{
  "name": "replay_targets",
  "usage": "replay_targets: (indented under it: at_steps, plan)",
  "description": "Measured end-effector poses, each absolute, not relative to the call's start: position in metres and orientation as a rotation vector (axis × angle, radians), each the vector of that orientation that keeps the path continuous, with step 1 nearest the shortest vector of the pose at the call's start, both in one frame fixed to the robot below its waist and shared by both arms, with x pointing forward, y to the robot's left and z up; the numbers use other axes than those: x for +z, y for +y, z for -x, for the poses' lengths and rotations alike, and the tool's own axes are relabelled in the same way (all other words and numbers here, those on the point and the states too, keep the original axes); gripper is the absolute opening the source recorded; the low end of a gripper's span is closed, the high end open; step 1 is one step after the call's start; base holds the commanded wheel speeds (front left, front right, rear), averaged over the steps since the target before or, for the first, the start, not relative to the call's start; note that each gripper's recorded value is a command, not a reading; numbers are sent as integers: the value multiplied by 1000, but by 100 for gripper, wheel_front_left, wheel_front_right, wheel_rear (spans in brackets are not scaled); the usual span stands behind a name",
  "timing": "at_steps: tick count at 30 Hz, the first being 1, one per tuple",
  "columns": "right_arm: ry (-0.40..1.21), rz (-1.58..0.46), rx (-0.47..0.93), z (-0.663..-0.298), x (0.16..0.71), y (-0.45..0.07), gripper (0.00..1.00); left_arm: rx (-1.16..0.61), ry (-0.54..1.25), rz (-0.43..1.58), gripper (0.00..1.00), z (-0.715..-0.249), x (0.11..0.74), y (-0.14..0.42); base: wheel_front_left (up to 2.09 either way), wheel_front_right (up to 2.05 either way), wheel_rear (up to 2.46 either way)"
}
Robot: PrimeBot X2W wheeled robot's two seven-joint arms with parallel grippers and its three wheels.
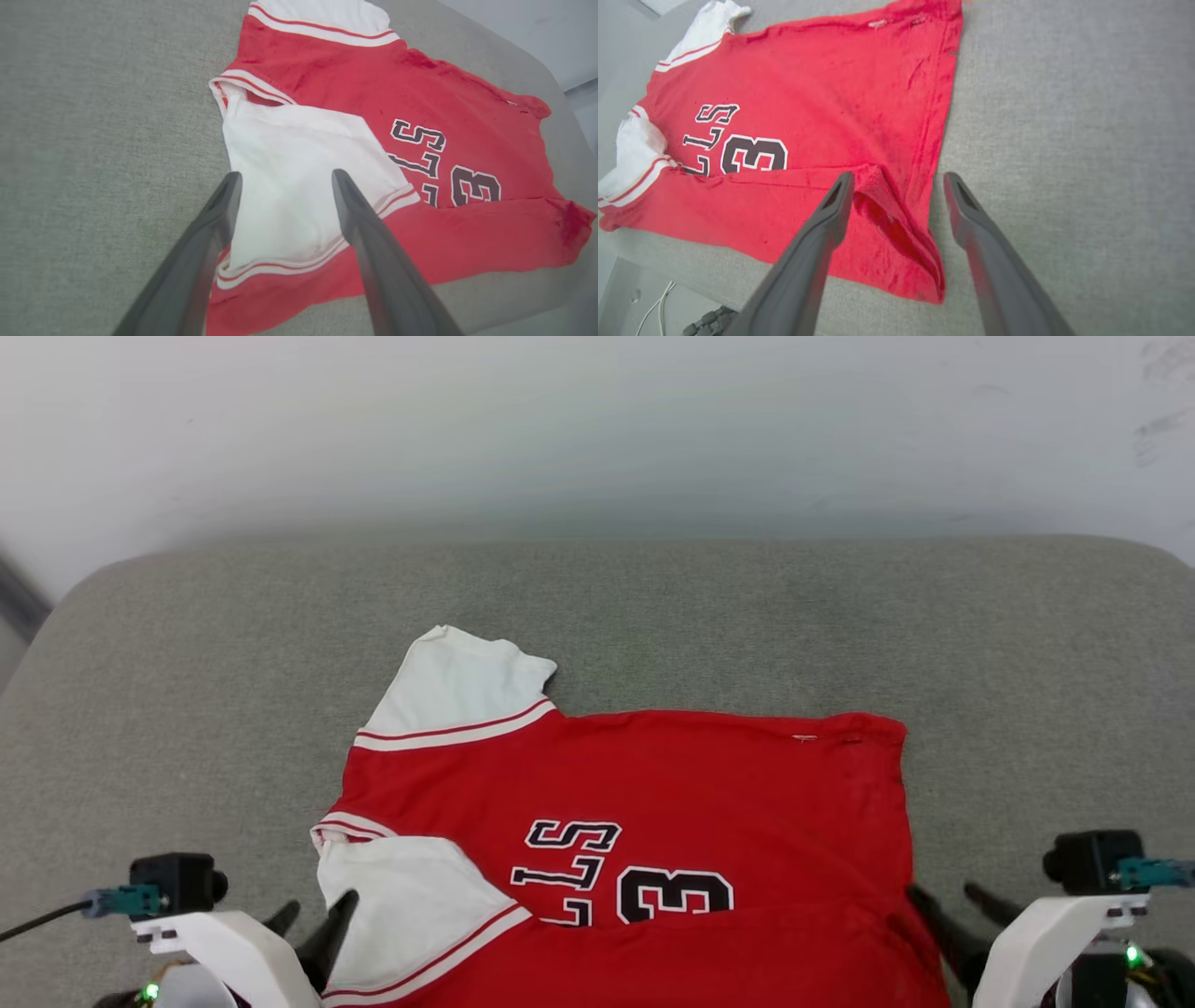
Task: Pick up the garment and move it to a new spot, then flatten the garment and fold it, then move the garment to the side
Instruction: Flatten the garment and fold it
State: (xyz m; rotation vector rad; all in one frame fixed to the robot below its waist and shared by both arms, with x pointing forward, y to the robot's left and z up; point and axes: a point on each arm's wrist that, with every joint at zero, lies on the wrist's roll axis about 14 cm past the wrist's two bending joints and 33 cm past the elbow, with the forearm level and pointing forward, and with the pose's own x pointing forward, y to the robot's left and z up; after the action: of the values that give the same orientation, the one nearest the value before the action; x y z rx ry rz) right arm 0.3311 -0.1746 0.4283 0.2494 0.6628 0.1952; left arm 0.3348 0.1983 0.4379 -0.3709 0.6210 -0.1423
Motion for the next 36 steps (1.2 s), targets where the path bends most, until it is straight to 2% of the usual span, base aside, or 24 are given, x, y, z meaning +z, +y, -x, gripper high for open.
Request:
replay_targets:
  at_steps: [8,13,18,25,31,36]
  plan:
    - [248,-198,110,-362,500,-193,100,-139,363,252,100,-384,491,202,0,0,0]
    - [106,-179,82,-379,530,-198,100,-132,215,223,100,-427,528,199,0,0,0]
    - [38,-161,76,-400,547,-199,100,-144,174,220,100,-477,545,198,0,0,0]
    - [50,-156,38,-423,535,-209,100,-237,324,203,100,-543,526,187,0,0,0]
    - [95,-166,-4,-433,508,-218,100,-303,573,156,100,-579,484,182,0,0,0]
    - [151,-184,-43,-433,480,-226,100,-317,795,132,100,-590,436,181,0,0,0]
